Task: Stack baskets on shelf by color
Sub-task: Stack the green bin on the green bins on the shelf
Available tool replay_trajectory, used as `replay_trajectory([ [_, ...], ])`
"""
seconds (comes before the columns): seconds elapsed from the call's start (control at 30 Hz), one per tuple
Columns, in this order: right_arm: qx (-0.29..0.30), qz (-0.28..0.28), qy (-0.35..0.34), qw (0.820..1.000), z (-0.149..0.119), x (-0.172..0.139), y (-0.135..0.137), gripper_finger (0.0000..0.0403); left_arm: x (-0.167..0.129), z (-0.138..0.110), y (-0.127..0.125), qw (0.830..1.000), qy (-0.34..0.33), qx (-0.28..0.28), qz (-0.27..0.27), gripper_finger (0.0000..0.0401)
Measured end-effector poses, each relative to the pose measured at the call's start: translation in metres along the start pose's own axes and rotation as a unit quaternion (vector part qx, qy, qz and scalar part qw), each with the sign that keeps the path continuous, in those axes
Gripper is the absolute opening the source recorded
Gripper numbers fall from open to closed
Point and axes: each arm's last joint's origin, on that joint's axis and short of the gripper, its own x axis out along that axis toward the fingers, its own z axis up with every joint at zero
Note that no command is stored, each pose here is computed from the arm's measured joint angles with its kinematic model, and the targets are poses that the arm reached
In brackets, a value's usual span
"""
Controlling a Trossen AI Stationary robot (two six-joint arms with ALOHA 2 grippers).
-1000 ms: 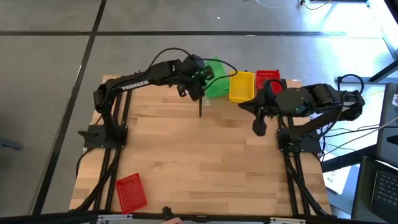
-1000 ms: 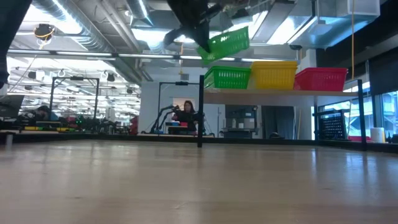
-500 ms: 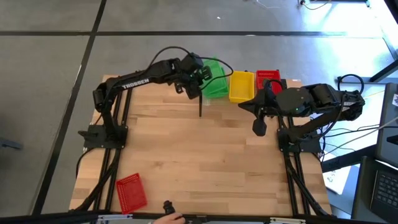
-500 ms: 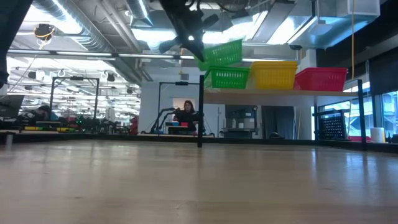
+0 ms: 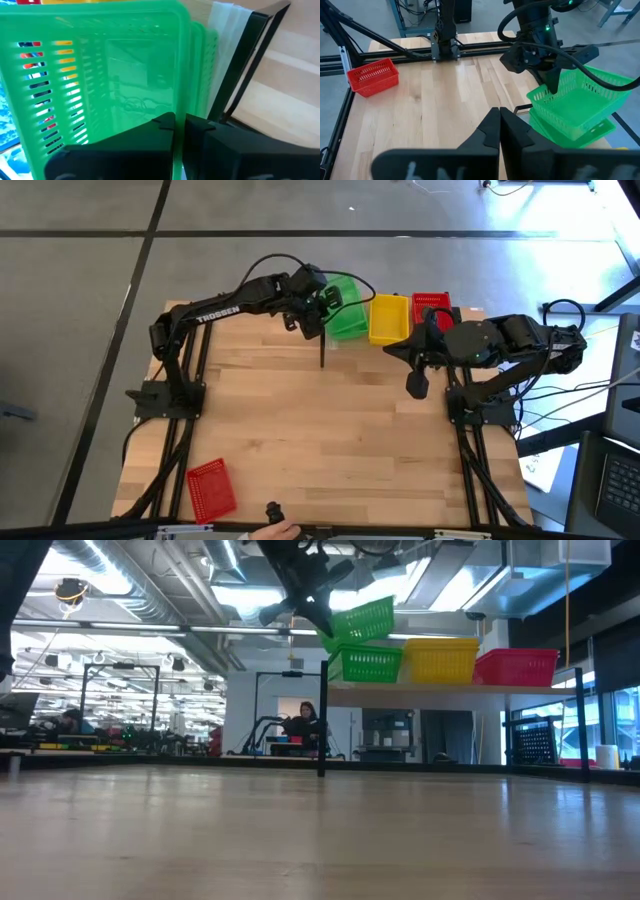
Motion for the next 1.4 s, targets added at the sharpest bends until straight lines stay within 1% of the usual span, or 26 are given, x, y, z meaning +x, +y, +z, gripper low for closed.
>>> replay_trajectory([
  [0.27,0.0,0.0,0.0,1.0,0.0,0.0,0.0,0.0,0.0,0.0,0.0,1.0,-0.001,0.002,0.0,0.0034],
  [0.4,0.0,0.0,0.0,1.0,0.0,0.0,0.0,0.0,0.0,-0.002,0.0,1.0,0.0,0.001,-0.001,0.0034],
  [0.57,0.0,0.0,0.0,1.0,0.0,0.0,0.0,0.0,0.001,-0.006,-0.001,1.0,0.004,-0.004,-0.002,0.002],
  [0.7,0.0,0.0,0.0,1.0,0.0,0.0,0.0,0.0,0.001,-0.01,-0.002,0.999,0.007,-0.036,-0.001,0.0016],
  [0.77,0.0,0.0,0.0,1.0,0.0,0.0,0.0,0.0,0.001,-0.01,-0.002,0.999,0.006,-0.047,-0.001,0.002],
  [1.0,0.0,0.0,0.0,1.0,0.0,0.0,0.0,0.0,0.001,-0.01,-0.002,0.998,-0.034,-0.051,0.006,0.0046],
  [1.17,0.0,0.0,0.0,1.0,0.0,0.0,0.0,0.0,0.001,-0.014,-0.002,0.998,-0.033,-0.054,0.009,0.0057],
  [1.27,0.0,0.0,0.0,1.0,0.0,0.0,0.0,0.0,0.002,-0.019,0.0,0.998,-0.027,-0.058,0.023,0.0058],
  [1.3,0.0,0.0,0.0,1.0,0.0,0.0,0.0,0.0,0.002,-0.02,0.001,0.998,-0.025,-0.057,0.028,0.0059],
  [1.4,0.0,0.0,0.0,1.0,0.0,0.0,0.0,0.0,0.002,-0.022,0.001,0.999,-0.022,-0.024,0.031,0.0059],
])
